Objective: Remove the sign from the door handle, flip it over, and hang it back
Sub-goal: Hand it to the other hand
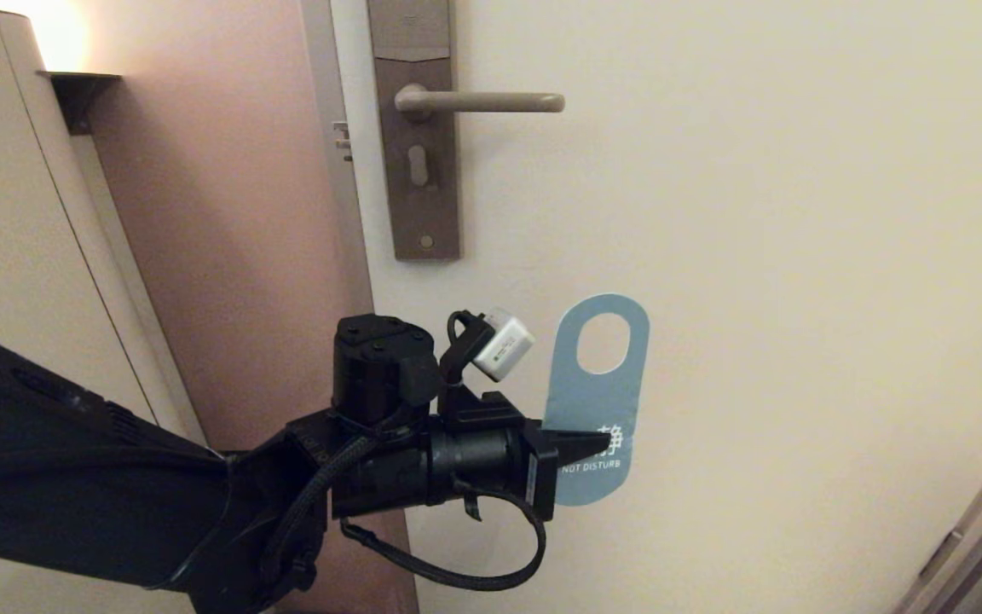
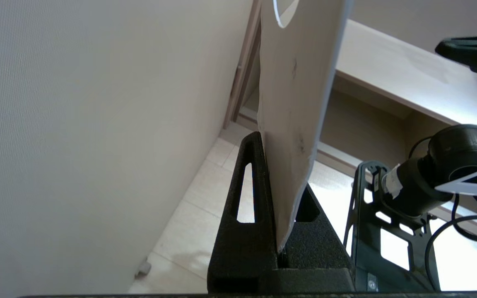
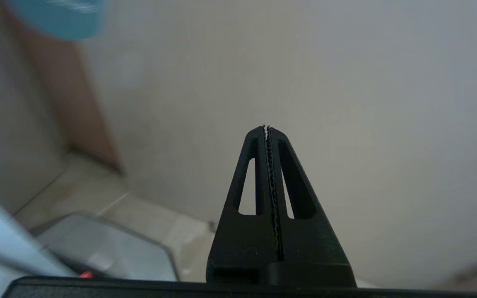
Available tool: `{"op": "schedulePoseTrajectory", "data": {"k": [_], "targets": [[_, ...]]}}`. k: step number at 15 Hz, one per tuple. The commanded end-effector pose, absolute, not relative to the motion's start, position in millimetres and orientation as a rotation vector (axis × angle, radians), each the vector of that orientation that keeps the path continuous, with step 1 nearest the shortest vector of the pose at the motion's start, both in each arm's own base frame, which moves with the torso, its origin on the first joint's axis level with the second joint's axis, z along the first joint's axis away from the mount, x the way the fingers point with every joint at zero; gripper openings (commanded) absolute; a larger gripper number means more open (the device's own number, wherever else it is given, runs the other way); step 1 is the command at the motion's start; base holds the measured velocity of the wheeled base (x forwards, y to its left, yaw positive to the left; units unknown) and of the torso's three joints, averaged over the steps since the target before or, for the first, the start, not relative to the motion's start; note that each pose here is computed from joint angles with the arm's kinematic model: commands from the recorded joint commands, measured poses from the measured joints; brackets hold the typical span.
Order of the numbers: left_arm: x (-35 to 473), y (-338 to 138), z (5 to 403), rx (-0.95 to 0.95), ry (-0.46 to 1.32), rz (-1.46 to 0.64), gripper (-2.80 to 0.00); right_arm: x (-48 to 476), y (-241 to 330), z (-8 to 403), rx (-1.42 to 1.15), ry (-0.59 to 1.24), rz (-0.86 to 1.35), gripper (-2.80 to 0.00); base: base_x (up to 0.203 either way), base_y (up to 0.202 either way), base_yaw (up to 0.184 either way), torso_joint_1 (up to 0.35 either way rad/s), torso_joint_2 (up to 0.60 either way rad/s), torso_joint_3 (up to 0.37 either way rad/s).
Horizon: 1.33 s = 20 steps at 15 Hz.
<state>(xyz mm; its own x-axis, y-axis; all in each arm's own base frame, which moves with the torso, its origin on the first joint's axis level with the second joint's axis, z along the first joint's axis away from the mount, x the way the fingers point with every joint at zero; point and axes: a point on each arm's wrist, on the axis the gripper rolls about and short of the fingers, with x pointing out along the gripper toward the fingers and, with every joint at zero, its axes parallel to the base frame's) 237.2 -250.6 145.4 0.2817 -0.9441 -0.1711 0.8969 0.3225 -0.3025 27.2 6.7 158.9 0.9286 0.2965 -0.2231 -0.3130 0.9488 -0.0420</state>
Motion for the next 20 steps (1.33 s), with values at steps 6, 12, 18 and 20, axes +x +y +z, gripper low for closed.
{"op": "schedulePoseTrajectory", "data": {"k": [6, 12, 18, 20], "targets": [[236, -250, 158, -0.168, 0.264, -1.273, -2.80, 52, 12, 170, -0.054, 0.286, 0.594, -2.80, 0.000, 0.000, 0.000, 0.000, 0.00, 0.000], [230, -247, 178, -0.166, 0.182, -1.334, -2.80, 80, 23, 179, -0.042, 0.316, 0.783, -2.80, 0.000, 0.000, 0.000, 0.000, 0.00, 0.000], [236, -254, 187, -0.174, 0.130, -1.378, -2.80, 124, 44, 187, -0.058, 0.323, 0.911, 0.00, 0.000, 0.000, 0.000, 0.000, 0.00, 0.000], [235, -255, 188, -0.176, 0.128, -1.378, -2.80, 132, 50, 187, -0.063, 0.328, 0.935, 0.00, 0.000, 0.000, 0.000, 0.000, 0.00, 0.000]]}}
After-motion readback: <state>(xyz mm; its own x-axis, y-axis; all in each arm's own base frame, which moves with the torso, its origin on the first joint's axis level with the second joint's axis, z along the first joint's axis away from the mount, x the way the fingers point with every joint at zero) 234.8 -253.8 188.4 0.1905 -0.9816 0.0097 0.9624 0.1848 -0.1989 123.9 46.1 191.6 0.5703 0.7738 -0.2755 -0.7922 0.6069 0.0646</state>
